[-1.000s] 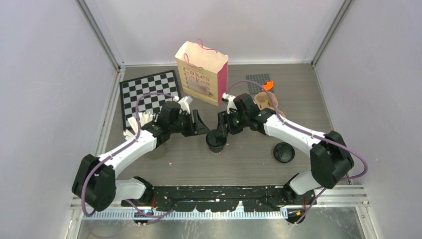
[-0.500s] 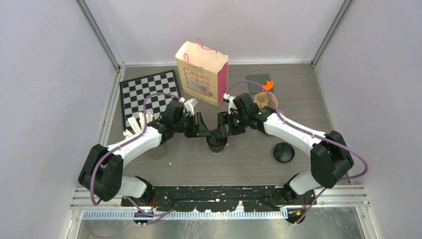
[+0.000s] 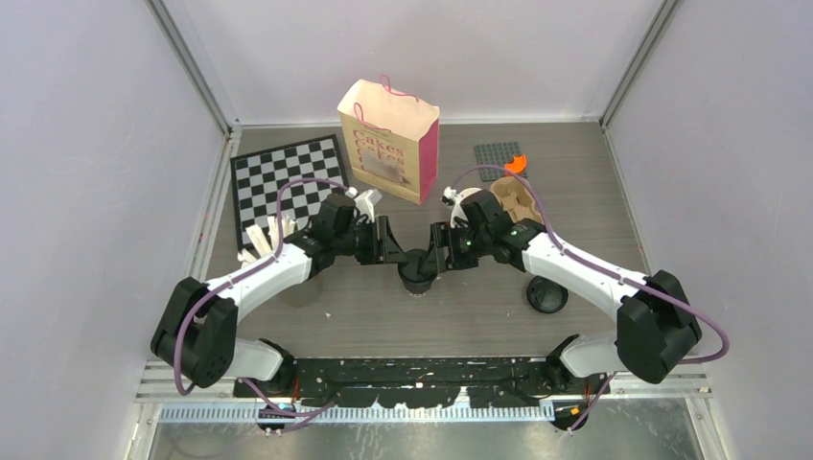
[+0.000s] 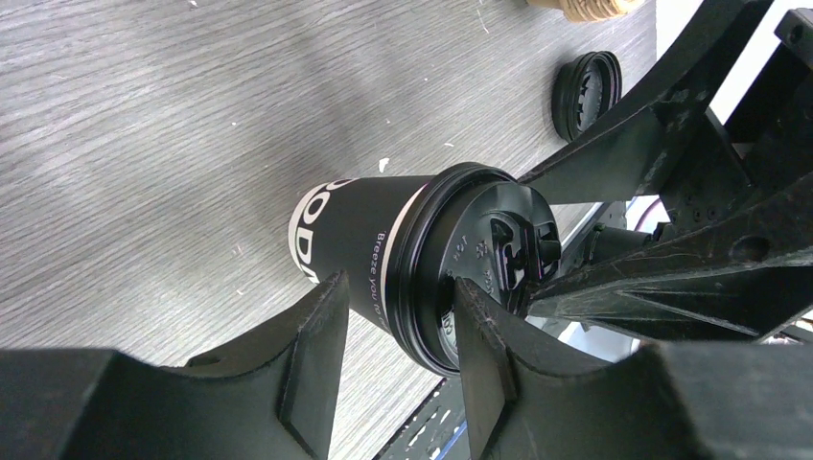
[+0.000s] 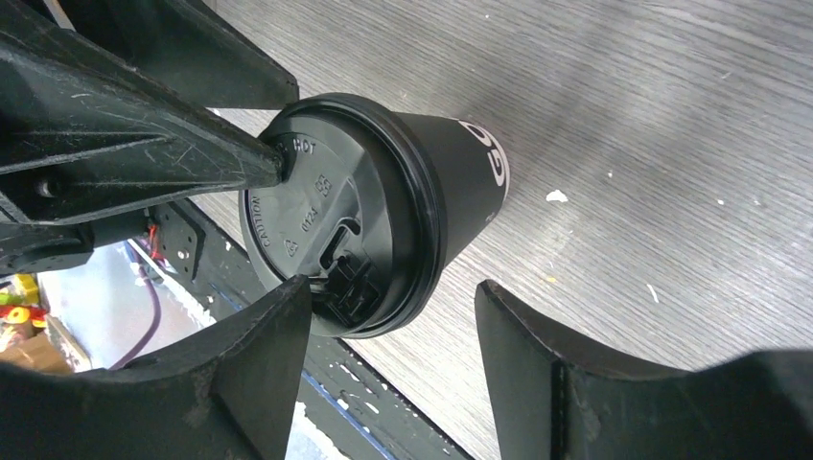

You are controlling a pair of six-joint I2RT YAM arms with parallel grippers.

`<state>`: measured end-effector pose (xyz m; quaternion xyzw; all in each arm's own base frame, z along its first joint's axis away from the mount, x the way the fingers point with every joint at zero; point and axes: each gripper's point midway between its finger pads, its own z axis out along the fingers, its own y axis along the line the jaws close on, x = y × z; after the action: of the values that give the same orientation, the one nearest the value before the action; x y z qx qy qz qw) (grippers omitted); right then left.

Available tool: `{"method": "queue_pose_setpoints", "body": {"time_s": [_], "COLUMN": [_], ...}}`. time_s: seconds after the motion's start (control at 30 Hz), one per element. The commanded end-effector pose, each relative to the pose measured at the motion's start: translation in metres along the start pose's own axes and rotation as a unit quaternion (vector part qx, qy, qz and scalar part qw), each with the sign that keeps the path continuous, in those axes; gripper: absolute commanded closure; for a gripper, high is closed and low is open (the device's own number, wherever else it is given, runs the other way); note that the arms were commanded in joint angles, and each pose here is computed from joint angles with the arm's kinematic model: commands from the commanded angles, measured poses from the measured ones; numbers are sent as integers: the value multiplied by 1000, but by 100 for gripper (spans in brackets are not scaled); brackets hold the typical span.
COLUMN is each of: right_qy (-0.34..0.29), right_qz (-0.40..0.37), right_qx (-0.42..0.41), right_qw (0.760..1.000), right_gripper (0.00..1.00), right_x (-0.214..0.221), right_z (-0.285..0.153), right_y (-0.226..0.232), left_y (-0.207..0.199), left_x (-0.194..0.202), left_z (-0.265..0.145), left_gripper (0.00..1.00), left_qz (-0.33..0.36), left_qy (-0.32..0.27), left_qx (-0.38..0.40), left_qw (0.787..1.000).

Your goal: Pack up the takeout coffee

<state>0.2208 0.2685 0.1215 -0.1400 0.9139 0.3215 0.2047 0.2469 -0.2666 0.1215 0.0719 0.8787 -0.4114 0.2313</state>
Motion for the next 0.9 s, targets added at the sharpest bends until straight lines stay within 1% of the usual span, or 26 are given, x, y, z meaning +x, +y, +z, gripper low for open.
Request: {"method": "queue_pose_setpoints", "body": {"time_s": [0.0,0.07,0.17,0.4,0.67,0.87], "right_qy": [-17,-15,-14,-10,10,8], "right_qz": [13,19,27,40,54,71], "right_qx": [-36,-50,-45,-40,-15,7], "right_qw": [999,998,999,998,998,997], "right_gripper": [34,37,43,50,53,54], "right_x": [-4,-1,5,30,65,85], "right_z": [-2,1,4,12,30,36], "right_y": [12,15,10,-7,-36,-56], "left_y": [1,2,3,16,30,39], "left_x": [-1,-1,0,8,17,22], "left_z": [2,3,3,8,14,15], "left_gripper": [55,55,56,57,58,59], "left_qz": [6,5,3,-2,-9,-13], "left_qy": [-5,-5,-4,5,16,20], "left_qx": [2,2,1,-18,-38,-53], "left_qw": [1000,1000,1000,1000,999,998]}}
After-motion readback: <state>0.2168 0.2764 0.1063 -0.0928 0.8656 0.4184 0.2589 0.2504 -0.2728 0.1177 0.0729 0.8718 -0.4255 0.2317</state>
